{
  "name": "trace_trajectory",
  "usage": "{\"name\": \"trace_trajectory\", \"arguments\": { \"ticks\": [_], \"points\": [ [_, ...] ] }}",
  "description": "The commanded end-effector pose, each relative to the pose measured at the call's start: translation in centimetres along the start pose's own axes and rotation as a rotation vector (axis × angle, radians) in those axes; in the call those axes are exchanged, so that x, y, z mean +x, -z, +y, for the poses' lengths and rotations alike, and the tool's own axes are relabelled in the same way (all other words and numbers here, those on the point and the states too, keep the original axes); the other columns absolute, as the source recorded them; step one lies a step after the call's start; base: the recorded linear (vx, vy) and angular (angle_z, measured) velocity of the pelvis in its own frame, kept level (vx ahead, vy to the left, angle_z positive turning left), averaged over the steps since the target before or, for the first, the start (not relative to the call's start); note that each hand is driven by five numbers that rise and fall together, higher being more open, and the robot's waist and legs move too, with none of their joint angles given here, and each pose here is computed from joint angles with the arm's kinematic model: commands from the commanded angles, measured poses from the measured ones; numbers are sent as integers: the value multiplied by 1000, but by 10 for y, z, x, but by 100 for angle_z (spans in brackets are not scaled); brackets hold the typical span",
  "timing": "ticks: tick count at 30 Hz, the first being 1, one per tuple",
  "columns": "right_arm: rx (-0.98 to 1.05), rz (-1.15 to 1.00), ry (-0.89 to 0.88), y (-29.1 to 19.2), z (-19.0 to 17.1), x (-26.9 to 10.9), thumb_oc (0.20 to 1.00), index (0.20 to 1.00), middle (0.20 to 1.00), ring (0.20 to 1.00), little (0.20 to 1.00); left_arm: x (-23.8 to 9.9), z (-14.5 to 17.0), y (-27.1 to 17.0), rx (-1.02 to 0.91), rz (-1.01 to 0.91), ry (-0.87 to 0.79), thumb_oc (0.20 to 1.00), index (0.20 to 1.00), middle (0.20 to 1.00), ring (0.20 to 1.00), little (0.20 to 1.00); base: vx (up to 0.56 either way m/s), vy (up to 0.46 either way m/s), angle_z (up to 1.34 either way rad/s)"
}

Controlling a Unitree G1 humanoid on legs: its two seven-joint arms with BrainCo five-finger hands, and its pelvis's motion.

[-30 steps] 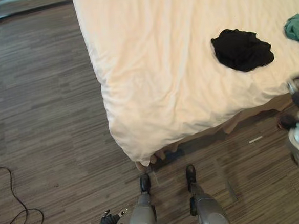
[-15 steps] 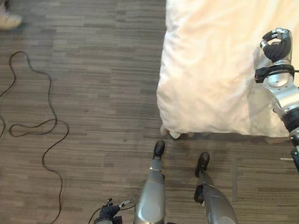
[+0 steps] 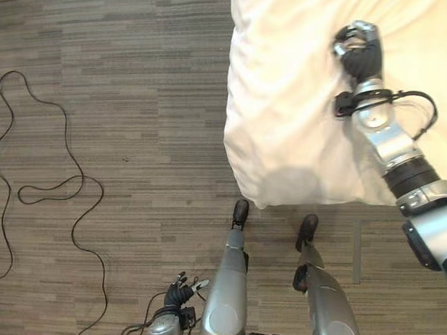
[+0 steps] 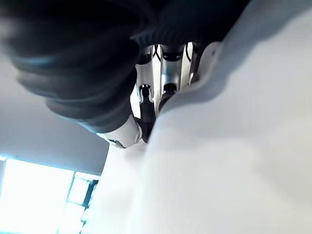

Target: Tidy up the quilt and then pick up the clothes from the bed and put them into the laundry hamper.

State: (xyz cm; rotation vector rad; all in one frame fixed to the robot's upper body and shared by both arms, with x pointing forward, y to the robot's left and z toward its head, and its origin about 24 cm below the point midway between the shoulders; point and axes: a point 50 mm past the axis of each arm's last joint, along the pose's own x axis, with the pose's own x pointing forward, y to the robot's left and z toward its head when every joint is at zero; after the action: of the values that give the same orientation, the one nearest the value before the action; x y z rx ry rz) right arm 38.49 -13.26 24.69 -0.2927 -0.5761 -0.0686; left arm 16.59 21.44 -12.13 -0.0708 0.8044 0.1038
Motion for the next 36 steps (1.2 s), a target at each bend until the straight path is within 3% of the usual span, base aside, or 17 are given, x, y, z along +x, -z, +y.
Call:
{"name": "trace_trajectory", "arguments": {
  "ticks": [1,4,9,13,14,16,19,24,31,36],
  "points": [
    [182,-9,-457,-11,109,-53,200,200,200,200,200,-6,0,19,7,48,-14,1000,1000,1000,1000,1000,-26,35,-4],
    [290,-46,-644,-33,147,-84,200,200,200,200,200,-5,-4,20,-9,45,-22,1000,1000,1000,1000,1000,-10,24,-3],
    [347,-69,-855,-53,179,-129,200,200,200,200,200,-3,-4,16,-31,44,-44,1000,1000,1000,1000,1000,2,39,9],
    [315,-51,-782,-47,181,-134,200,200,200,200,200,1,-4,10,-21,51,-67,1000,1000,1000,1000,1000,21,-16,3],
    [283,-76,-652,-41,168,-122,200,200,200,200,200,2,-1,12,3,62,-84,1000,1000,1000,1000,1000,60,-94,-4],
    [267,-97,-579,-39,158,-113,200,200,200,200,200,1,3,15,16,73,-93,1000,1000,1000,1000,1000,84,-104,-5],
    [205,-189,-326,-40,106,-67,200,200,200,200,200,-6,21,30,73,134,-141,1000,1000,1000,1000,1000,121,-121,3],
    [120,-208,-110,-42,41,-31,200,200,200,200,200,-13,37,41,119,190,-156,1000,1000,1000,1000,1000,90,-88,-6],
    [-6,-29,-80,1,20,-37,200,200,200,200,200,-11,28,40,122,151,-107,1000,1000,1000,1000,1000,-24,7,-24],
    [-160,346,-48,94,-3,-72,200,200,200,200,200,-3,8,27,94,82,-49,1000,1000,1000,1000,1000,-69,32,-10]
  ]
}}
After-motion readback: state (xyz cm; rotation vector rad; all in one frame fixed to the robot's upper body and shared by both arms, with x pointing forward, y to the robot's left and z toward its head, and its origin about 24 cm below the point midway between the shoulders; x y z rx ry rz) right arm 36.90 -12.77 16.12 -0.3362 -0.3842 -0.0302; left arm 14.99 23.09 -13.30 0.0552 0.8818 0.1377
